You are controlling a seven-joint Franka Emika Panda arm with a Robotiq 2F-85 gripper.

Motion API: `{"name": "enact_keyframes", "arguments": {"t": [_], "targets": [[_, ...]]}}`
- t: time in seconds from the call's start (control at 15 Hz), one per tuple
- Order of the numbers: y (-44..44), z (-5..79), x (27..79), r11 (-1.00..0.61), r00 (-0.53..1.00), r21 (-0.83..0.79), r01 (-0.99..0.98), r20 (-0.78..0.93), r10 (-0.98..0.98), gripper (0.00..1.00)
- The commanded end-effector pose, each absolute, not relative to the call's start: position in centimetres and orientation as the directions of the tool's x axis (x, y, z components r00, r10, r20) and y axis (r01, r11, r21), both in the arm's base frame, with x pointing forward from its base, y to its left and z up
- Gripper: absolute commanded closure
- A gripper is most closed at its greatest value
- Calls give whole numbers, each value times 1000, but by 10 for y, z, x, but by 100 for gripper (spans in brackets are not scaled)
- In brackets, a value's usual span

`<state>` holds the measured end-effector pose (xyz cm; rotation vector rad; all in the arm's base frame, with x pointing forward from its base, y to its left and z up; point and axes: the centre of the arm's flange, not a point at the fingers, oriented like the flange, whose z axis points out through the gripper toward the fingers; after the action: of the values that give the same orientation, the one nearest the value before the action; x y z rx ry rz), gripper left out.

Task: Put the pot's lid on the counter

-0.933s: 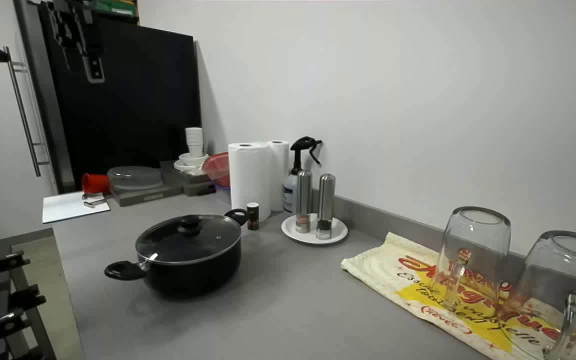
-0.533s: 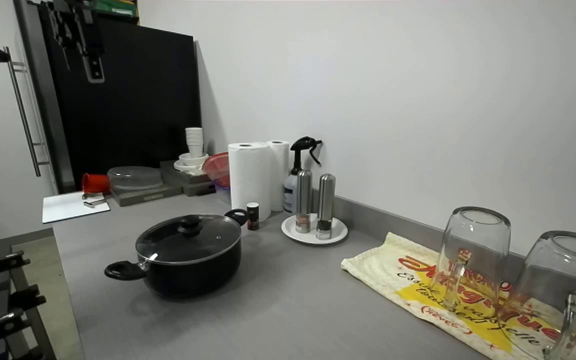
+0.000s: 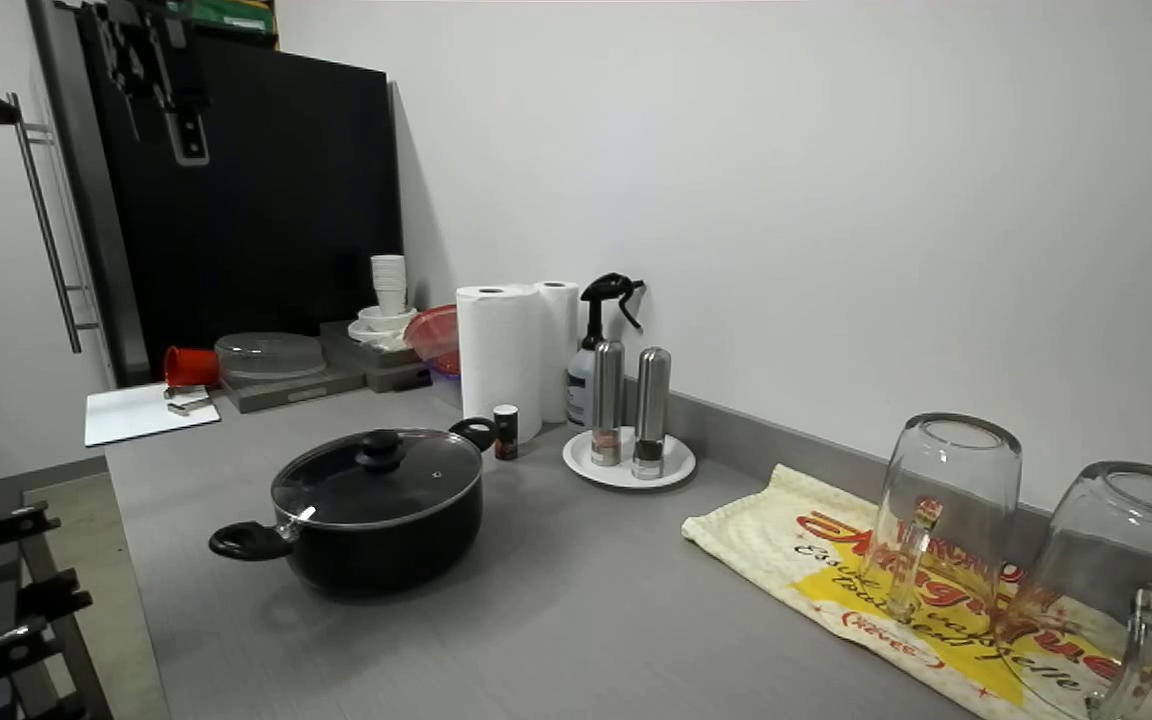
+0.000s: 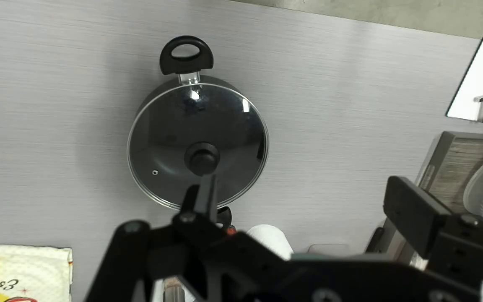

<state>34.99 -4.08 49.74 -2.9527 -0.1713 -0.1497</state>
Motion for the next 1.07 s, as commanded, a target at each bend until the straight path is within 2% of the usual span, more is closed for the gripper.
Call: {"name": "enact_keyframes", "arguments": {"t": [0.0, 0.6, 1.0], "targets": [[-41, 497, 350, -977, 988, -173, 123, 110, 105, 0], [-41, 497, 350, -977, 988, -173, 123, 110, 105, 0], [-43, 521, 411, -978, 973, -109, 179, 166, 159, 0]]}}
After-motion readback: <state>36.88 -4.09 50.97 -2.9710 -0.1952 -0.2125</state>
